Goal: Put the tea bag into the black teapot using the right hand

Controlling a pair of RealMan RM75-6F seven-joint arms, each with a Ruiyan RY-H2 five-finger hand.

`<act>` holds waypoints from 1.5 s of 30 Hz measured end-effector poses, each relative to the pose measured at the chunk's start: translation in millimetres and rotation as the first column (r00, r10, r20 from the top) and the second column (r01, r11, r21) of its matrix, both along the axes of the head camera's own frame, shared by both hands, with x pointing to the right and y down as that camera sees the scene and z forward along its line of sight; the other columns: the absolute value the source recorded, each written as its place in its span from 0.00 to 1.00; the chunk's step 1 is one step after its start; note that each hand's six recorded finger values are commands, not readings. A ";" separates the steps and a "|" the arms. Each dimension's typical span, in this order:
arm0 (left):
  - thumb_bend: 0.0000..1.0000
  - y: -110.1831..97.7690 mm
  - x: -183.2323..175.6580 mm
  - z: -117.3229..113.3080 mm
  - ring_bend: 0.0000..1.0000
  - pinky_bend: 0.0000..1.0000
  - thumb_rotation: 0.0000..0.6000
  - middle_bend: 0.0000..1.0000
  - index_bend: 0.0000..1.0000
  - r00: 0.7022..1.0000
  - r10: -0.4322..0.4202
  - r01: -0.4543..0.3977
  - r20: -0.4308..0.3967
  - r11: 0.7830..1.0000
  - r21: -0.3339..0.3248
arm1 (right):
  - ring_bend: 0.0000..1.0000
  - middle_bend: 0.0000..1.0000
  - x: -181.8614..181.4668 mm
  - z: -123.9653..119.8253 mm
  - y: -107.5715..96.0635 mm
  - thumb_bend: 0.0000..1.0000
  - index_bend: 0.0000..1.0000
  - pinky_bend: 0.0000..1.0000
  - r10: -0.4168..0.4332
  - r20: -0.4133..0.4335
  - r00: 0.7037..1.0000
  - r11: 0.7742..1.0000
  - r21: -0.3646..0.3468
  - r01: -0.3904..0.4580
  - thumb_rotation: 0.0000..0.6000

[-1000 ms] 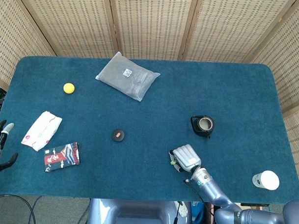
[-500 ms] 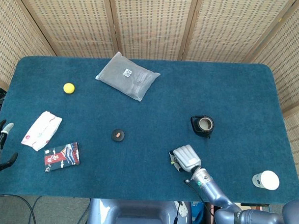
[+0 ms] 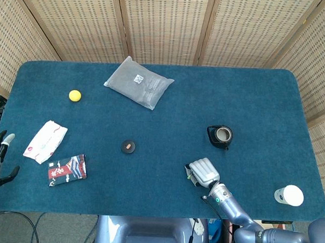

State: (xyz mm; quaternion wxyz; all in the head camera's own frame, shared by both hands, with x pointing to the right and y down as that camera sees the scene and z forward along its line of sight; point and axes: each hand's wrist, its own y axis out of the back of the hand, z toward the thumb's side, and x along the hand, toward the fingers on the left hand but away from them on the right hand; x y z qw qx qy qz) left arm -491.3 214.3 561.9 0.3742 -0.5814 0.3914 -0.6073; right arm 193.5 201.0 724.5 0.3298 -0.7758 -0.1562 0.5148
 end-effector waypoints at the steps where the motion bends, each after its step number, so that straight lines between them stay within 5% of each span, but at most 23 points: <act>1: 0.34 0.1 0.0 -0.2 0.00 0.00 1.00 0.00 0.00 1.000 0.000 0.000 0.000 1.000 0.001 | 0.89 0.95 0.2 -0.2 -0.1 0.64 0.59 0.93 0.000 0.000 1.000 1.000 0.001 0.000 1.00; 13: 0.34 2.2 -0.1 -0.3 0.00 0.00 1.00 0.00 0.00 1.000 -0.001 0.001 -0.001 1.000 -0.006 | 0.89 0.95 2.7 -12.2 -7.7 0.65 0.59 0.93 0.017 0.017 1.000 0.999 0.033 -0.018 1.00; 32: 0.34 3.0 6.1 -0.2 0.00 0.00 1.00 0.00 0.00 1.000 0.013 -0.013 -0.008 1.000 -0.008 | 0.89 0.95 38.2 -85.3 -82.1 0.66 0.59 0.93 0.126 0.055 0.991 0.967 0.218 -0.135 1.00; 45: 0.34 5.3 3.7 -2.0 0.00 0.00 1.00 0.00 0.00 1.000 0.004 -0.004 -0.003 1.000 -0.007 | 0.89 0.95 62.7 -114.9 -112.5 0.67 0.60 0.93 0.198 0.076 0.977 0.943 0.256 -0.211 1.00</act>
